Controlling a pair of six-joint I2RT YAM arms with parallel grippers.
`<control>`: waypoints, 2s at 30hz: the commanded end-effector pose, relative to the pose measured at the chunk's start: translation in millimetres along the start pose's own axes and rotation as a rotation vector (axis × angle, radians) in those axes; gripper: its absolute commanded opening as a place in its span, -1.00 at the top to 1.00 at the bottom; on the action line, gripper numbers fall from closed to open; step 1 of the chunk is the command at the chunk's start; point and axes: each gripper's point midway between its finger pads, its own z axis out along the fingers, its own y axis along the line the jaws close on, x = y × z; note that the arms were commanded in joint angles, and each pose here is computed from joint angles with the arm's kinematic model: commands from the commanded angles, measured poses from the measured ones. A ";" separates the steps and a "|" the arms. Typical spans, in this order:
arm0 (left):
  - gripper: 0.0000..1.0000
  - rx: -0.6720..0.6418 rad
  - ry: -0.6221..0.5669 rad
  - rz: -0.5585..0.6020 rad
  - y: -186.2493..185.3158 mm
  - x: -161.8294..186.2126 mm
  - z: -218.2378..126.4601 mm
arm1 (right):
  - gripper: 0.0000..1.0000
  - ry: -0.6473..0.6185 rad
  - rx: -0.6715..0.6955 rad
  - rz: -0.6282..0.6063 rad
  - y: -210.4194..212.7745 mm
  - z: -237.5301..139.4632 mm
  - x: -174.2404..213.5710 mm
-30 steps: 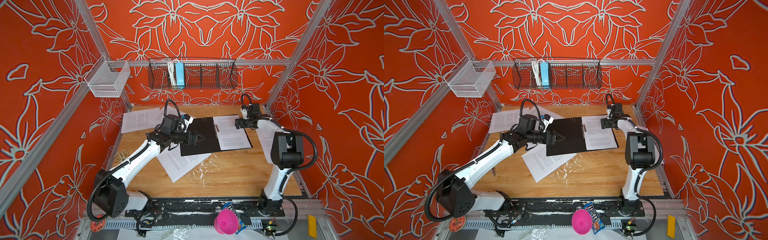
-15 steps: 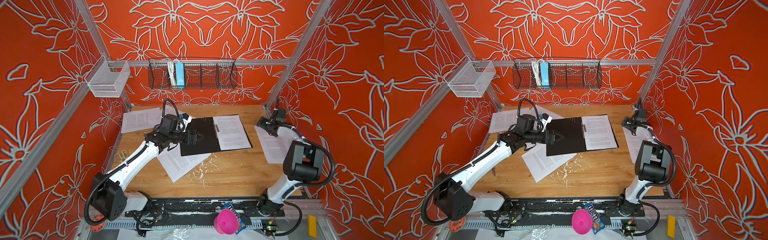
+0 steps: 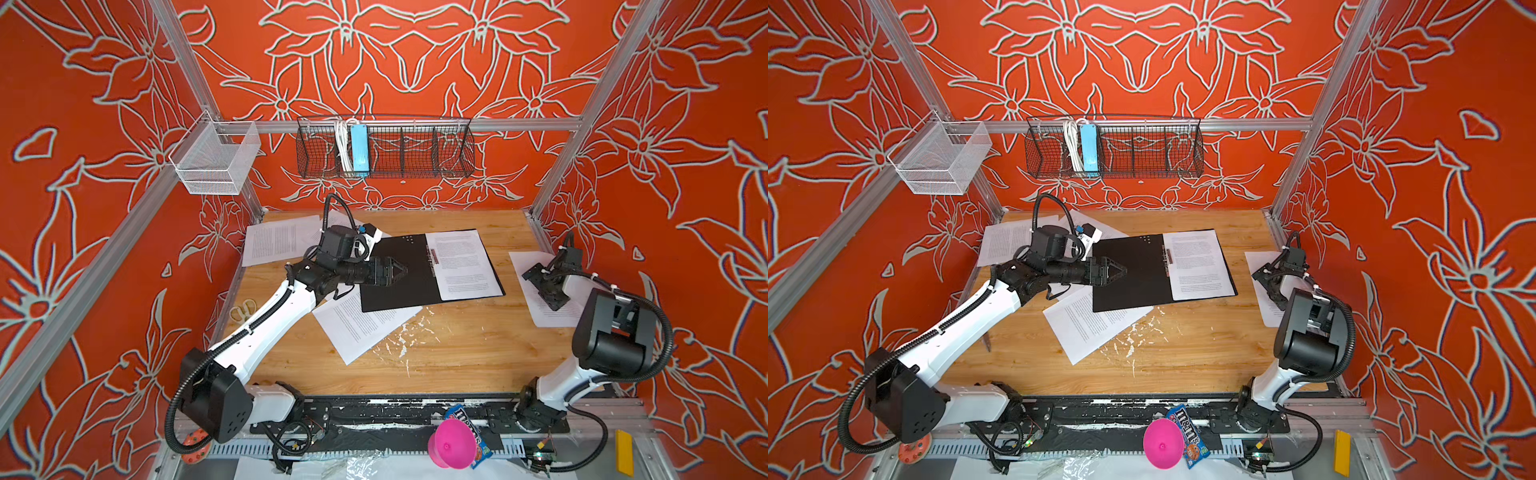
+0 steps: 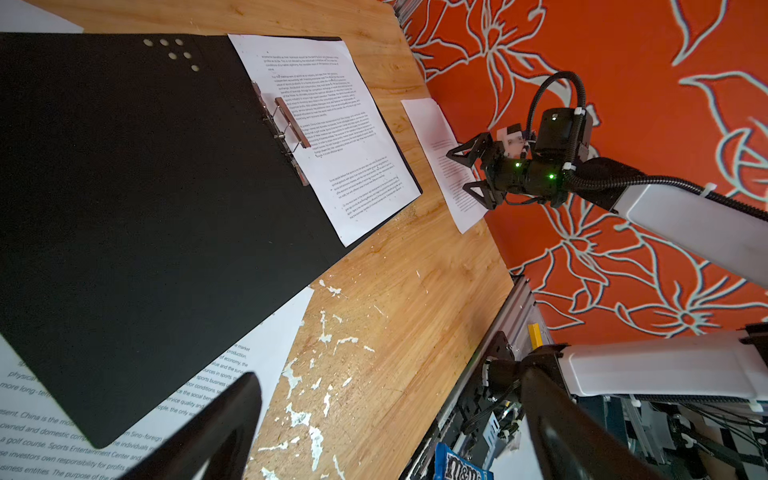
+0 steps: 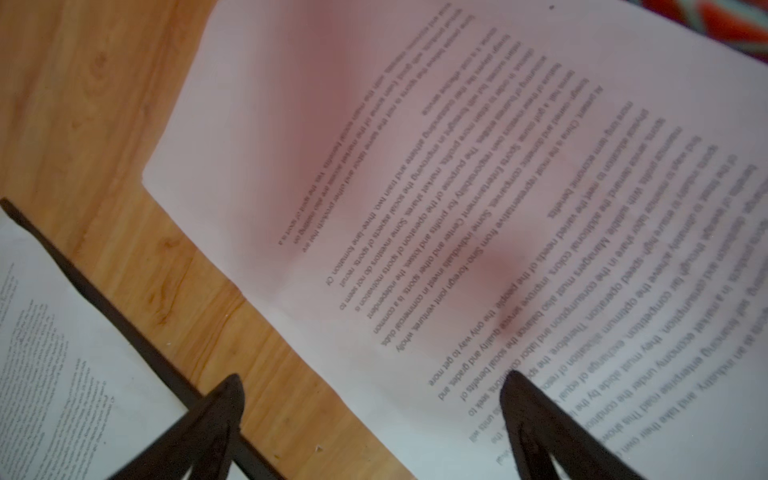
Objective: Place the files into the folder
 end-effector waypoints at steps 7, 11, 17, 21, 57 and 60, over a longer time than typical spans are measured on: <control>-0.95 0.037 0.000 0.002 -7.1 -0.6 -3.7 | -0.93 0.127 -0.061 0.134 -4.9 18.1 29.8; -0.95 0.036 0.001 0.002 -6.6 -0.2 -3.3 | -0.89 0.175 -0.125 0.202 1.6 23.9 44.4; -0.95 0.032 0.002 0.003 -4.8 0.4 -2.0 | -0.88 0.197 -0.210 0.262 14.3 19.2 64.9; -0.95 0.029 0.010 -0.002 -2.6 1.6 0.4 | -0.87 0.196 -0.300 0.247 31.6 -0.5 60.1; -0.95 0.084 -0.009 0.011 -17.3 -0.5 -8.3 | -0.95 0.202 -0.048 0.307 -25.0 -28.7 129.7; -0.95 0.081 -0.010 0.011 -16.9 -0.7 -8.3 | -0.95 0.166 -0.022 0.296 -19.9 -43.3 145.0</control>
